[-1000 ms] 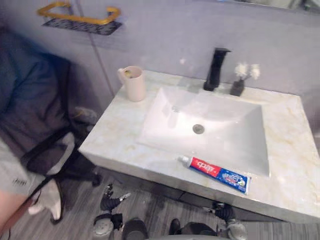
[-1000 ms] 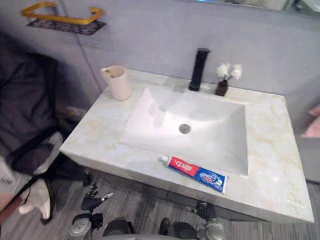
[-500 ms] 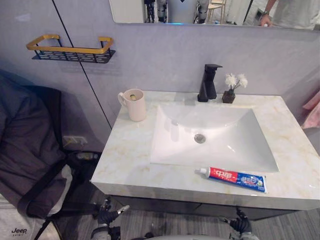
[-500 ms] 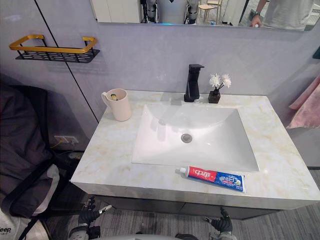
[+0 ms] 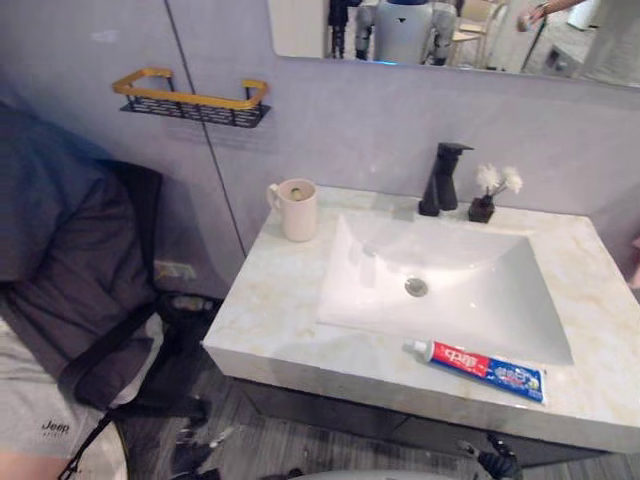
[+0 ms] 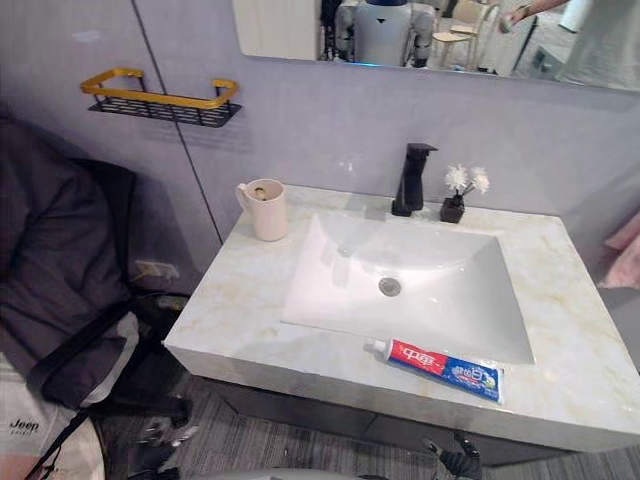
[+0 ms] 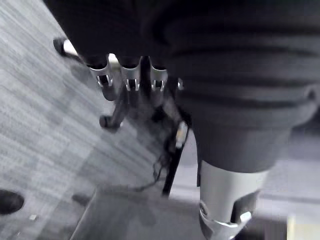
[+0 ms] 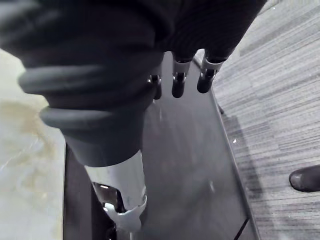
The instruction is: Organize washtable
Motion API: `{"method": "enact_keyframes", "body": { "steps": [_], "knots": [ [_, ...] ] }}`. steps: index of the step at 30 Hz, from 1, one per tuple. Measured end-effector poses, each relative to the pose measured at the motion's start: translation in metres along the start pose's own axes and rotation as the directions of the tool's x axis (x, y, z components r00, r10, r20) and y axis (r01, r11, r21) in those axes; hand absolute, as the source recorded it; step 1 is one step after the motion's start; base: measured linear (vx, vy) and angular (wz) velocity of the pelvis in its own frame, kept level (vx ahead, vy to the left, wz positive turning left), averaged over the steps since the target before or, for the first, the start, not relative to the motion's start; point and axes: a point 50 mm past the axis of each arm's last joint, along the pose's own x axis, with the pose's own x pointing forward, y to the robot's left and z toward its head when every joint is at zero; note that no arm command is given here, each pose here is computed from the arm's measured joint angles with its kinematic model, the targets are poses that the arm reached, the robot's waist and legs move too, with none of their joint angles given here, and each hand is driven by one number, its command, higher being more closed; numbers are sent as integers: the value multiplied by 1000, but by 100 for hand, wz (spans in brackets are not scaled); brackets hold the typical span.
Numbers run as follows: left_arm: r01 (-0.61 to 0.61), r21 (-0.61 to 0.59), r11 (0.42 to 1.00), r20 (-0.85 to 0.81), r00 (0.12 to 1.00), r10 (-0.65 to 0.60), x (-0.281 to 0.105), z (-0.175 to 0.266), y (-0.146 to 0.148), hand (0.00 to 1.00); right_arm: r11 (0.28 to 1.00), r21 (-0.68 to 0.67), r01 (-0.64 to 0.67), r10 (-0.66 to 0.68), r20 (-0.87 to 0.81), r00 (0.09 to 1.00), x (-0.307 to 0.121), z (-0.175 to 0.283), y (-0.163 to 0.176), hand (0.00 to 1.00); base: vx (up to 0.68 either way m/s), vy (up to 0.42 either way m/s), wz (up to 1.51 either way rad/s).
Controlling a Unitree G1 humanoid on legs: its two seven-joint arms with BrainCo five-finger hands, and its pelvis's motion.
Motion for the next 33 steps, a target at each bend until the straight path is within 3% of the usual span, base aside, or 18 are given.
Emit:
{"method": "enact_keyframes", "body": {
  "steps": [2, 4, 7, 8, 10, 11, 12, 13, 15, 16, 18, 21, 24, 27, 33],
  "knots": [
    [-110, -35, 993, 120, 986, 113, 6, 32, 33, 0, 1000, 0, 9, -9, 0, 1000, 0, 0, -4, 0, 2, -11, 14],
    [-150, -67, 986, 279, 946, 163, 4, 71, 47, 0, 1000, 0, 16, -16, -4, 1000, -1, -2, -7, 0, 6, -10, 23],
    [-139, -109, 984, 593, 786, 177, -18, 152, 52, 0, 999, 4, 43, -43, -11, 999, -6, -8, -17, 0, 35, 0, 21],
    [-126, -128, 984, 701, 690, 180, -35, 182, 49, 0, 999, 1, 53, -53, -14, 999, -8, -11, -21, 0, 58, 4, 32],
    [-106, -138, 985, 815, 553, 174, -61, 214, 43, 0, 998, 10, 68, -68, -8, 998, -9, -11, -25, 0, 43, 6, 26],
    [-87, -137, 987, 887, 434, 161, -83, 237, 37, 0, 997, 10, 77, -77, -3, 997, -11, -11, -29, 0, 22, 5, 14],
    [-80, -132, 988, 910, 384, 153, -92, 244, 34, 0, 997, 10, 77, -77, -1, 997, -11, -11, -29, 0, 35, 5, 14],
    [-59, -83, 995, 970, 225, 94, -120, 266, 22, 0, 997, 11, 79, -79, -1, 997, -11, -11, -30, 0, 5, -1, 11],
    [-22, 45, 999, 999, 22, -45, -154, 287, -5, 0, 997, 8, 80, -80, -5, 997, -12, -13, -31, 0, -60, -5, 14],
    [20, 167, 986, 979, -120, -163, -177, 296, -31, 0, 997, 7, 73, -73, -1, 997, -12, -12, -31, 0, -83, -7, 13],
    [55, 260, 964, 948, -202, -244, -191, 297, -50, 0, 998, 3, 67, -67, 5, 998, -11, -10, -30, 0, -67, -11, 13],
    [66, 552, 831, 790, -361, -496, -217, 283, -107, 0, 998, -54, 12, -10, 20, 1000, -9, -5, -25, 0, -82, -12, 8],
    [46, 708, 705, 657, -409, -634, -223, 265, -141, 0, 997, -77, -12, 14, 27, 1000, -8, -2, -21, 0, -47, -24, 7],
    [23, 819, 574, 533, -401, -745, -218, 250, -169, 0, 995, -89, -45, 48, 31, 998, -6, 1, -15, 0, -29, -31, -4],
    [5, 891, 454, 424, -368, -828, -215, 236, -209, 0, 991, -105, -82, 86, 37, 996, -4, 4, -7, 0, -1, -15, -11]
  ]
}}
